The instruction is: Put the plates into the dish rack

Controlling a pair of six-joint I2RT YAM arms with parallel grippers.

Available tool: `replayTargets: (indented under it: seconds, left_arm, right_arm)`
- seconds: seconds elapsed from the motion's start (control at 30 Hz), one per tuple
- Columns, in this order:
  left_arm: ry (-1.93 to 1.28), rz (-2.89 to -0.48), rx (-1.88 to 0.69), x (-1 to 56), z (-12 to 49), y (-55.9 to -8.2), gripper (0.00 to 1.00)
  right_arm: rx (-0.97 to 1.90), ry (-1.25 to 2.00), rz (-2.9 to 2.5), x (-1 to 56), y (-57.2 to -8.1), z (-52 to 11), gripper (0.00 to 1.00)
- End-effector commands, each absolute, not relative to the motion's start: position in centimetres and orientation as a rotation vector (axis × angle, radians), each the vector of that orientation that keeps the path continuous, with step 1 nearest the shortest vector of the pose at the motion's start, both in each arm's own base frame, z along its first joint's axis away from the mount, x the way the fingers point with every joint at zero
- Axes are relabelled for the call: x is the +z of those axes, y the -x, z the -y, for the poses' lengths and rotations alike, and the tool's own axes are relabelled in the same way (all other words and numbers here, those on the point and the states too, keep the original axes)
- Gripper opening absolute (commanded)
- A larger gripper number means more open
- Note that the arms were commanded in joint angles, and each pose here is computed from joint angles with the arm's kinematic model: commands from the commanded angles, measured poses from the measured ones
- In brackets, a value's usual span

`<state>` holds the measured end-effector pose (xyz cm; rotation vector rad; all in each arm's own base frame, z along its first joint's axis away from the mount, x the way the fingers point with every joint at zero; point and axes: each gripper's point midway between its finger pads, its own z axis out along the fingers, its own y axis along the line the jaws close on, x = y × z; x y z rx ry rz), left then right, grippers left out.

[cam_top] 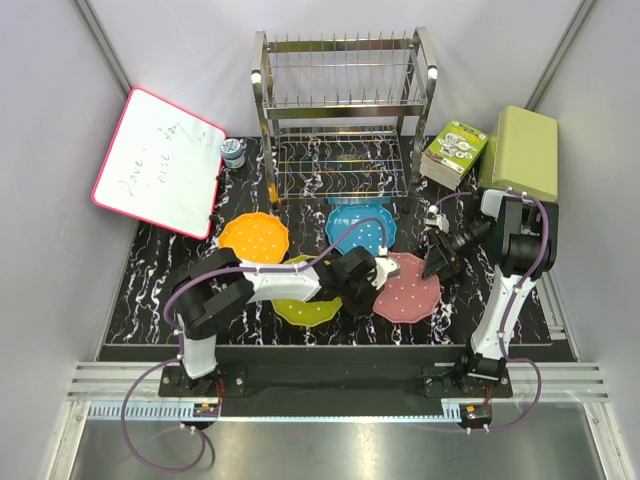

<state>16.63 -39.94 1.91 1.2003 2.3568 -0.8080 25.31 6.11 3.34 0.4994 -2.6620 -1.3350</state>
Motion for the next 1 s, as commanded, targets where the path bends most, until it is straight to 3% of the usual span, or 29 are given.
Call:
replayTargets:
  seconds: [0.0,0.07,0.1,0.2,0.33,0.73,0.87,0.97]
  left_arm:
    - [-1.064,-2.296,-0.668,2.3,38.3,-21.2,0.0]
    - [-1.023,-2.301,-0.577,2.2,36.4,-22.8,0.09]
    - [-1.019,-2.312,-0.552,2.0,35.9,-23.1,0.32]
    - [-1.014,-2.326,-0.56,1.9,35.8,-24.1,0.5]
    - [-1.05,-2.307,-0.748,3.4,37.2,-23.1,0.54]
    - [-0.905,-2.285,-0.902,9.6,35.6,-22.4,0.55]
    - [-0.872,-2.301,-0.93,9.9,36.3,-22.7,0.66]
    - [-0.873,-2.332,-1.018,9.4,37.7,-22.5,0.66]
  right_arm:
    - [-1.487,-0.426,2.616,3.1,-26.0,-8.5,0.8]
    - [-1.472,-0.394,2.624,2.9,-26.3,-8.5,0.8]
    - [-1.472,-0.392,2.633,2.8,-26.5,-8.5,0.8]
    - [-1.467,-0.376,2.639,2.7,-26.7,-8.5,0.79]
    - [-1.442,-0.391,2.651,2.8,-26.5,-8.3,0.8]
    - [-1.43,-0.39,2.671,2.9,-26.6,-8.2,0.8]
    - [-1.435,-0.372,2.672,2.8,-26.8,-8.2,0.79]
    - [-1.437,-0.356,2.673,2.9,-27.0,-8.3,0.8]
